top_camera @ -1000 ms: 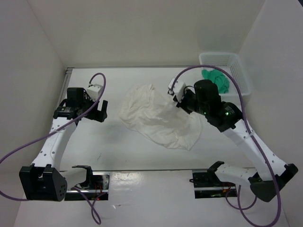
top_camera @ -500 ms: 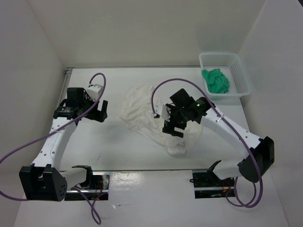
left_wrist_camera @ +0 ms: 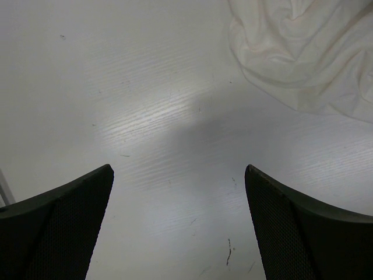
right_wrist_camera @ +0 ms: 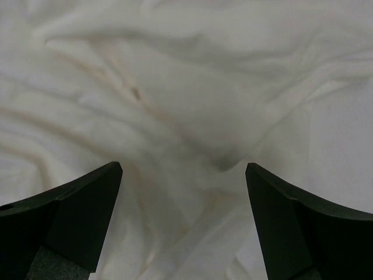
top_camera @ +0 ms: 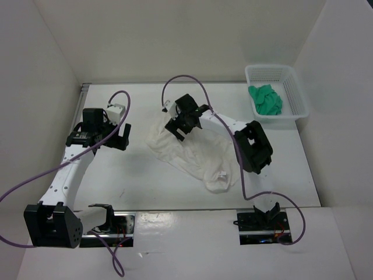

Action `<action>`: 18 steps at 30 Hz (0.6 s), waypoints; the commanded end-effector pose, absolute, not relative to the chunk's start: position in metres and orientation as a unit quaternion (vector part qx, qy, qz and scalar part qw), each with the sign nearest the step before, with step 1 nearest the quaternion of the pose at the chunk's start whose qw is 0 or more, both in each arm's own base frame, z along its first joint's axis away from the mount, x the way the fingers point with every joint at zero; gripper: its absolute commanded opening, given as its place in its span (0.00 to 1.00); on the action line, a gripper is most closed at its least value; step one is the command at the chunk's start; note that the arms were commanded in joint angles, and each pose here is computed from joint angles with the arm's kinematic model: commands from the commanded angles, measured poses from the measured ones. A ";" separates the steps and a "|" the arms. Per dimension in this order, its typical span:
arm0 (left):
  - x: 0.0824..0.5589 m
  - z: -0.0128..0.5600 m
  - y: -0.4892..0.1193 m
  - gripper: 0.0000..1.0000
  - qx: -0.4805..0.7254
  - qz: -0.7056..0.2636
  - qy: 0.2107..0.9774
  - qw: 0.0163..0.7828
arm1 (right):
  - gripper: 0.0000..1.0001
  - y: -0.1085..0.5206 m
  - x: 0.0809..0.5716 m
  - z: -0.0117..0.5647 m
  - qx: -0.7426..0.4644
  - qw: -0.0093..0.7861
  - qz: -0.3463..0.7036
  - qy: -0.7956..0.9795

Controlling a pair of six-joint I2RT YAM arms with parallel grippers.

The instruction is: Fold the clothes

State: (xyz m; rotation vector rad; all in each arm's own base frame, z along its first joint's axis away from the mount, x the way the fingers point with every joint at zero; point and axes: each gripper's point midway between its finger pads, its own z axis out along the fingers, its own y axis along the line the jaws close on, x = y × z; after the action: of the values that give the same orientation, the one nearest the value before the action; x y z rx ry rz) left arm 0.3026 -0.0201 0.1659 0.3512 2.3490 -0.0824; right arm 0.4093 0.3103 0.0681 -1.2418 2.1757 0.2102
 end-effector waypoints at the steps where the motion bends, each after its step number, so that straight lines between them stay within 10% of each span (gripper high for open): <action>1: 0.306 0.162 -0.014 0.99 0.126 -0.018 0.918 0.375 | 0.95 0.322 0.471 0.112 -0.397 0.385 0.122 0.824; 18: 0.308 0.149 -0.014 0.99 0.126 -0.020 0.926 0.356 | 0.94 0.317 0.512 0.093 -0.352 0.336 0.228 0.843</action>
State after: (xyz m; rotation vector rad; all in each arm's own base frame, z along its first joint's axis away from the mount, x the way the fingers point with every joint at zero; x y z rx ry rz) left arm 0.3040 -0.0150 0.1482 0.3407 2.4072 -0.0569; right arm 0.5211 0.3071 0.0974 -0.9066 2.1719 0.5087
